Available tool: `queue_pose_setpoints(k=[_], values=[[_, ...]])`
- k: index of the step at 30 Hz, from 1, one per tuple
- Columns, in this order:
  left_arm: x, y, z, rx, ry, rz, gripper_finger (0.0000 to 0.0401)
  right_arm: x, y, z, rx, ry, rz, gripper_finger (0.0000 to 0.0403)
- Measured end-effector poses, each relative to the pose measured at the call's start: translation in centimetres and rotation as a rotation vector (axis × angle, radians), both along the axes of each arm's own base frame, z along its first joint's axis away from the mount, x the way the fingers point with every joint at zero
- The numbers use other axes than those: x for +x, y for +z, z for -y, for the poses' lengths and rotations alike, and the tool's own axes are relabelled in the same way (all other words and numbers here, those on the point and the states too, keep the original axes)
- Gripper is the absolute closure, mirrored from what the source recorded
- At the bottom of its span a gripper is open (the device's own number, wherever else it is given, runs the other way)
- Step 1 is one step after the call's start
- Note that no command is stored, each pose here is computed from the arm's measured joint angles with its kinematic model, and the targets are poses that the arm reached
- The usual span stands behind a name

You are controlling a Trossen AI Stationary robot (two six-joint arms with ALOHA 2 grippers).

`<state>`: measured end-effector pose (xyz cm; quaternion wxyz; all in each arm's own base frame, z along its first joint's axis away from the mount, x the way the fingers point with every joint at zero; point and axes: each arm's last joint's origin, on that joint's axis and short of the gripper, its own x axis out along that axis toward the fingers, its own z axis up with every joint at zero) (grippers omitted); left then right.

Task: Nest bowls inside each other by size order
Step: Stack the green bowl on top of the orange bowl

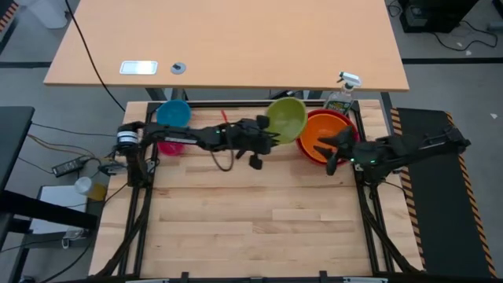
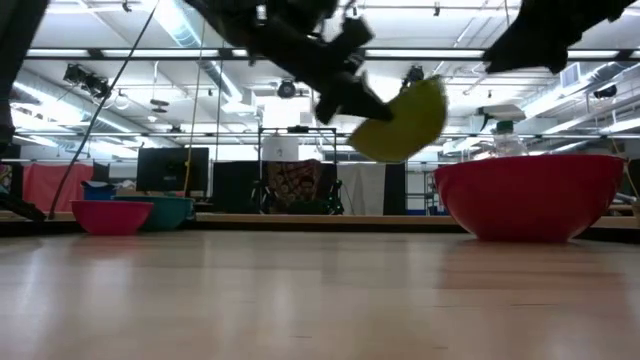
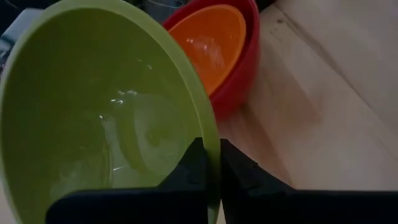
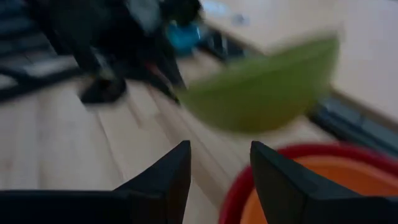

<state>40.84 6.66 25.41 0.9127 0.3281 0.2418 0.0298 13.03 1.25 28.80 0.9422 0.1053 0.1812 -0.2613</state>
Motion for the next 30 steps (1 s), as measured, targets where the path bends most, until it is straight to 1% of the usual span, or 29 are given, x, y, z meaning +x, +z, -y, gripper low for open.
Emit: queue_pose_setpoints(k=[4,6,8,12,14,17,20,25,30], values=[[3.2,0.2,-0.3,-0.010,-0.074,0.057,0.0388,-1.3,1.1,-0.1,-0.044,0.059,0.142,0.0231],[4.8,0.6,-0.4,-0.015,-0.119,0.104,0.0388,-1.9,1.7,0.0,-0.062,0.079,0.191,0.0231],[6.3,0.5,-0.5,-0.025,-0.147,0.123,0.0388,-2.4,2.3,0.0,-0.082,0.102,0.244,0.0231],[9.2,-0.3,-0.7,-0.047,-0.222,0.152,0.0388,-3.0,3.5,0.0,-0.123,0.164,0.344,0.0231],[10.5,-0.8,-0.7,-0.053,-0.264,0.159,0.0388,-3.2,4.0,-0.1,-0.146,0.181,0.376,0.0231],[12.1,-2.2,-0.8,-0.055,-0.283,0.143,0.0388,-3.4,4.3,-0.1,-0.169,0.192,0.394,0.0231],[13.0,-3.7,-0.9,-0.066,-0.284,0.092,0.0388,-3.4,4.2,-0.1,-0.172,0.199,0.388,0.0231],[13.5,-5.3,-1.1,-0.059,-0.272,0.064,0.0387,-3.3,4.1,-0.1,-0.172,0.202,0.375,0.0231],[13.5,-5.6,-1.3,-0.053,-0.249,0.050,0.0364,-3.2,4.1,-0.1,-0.169,0.202,0.374,0.0231]])
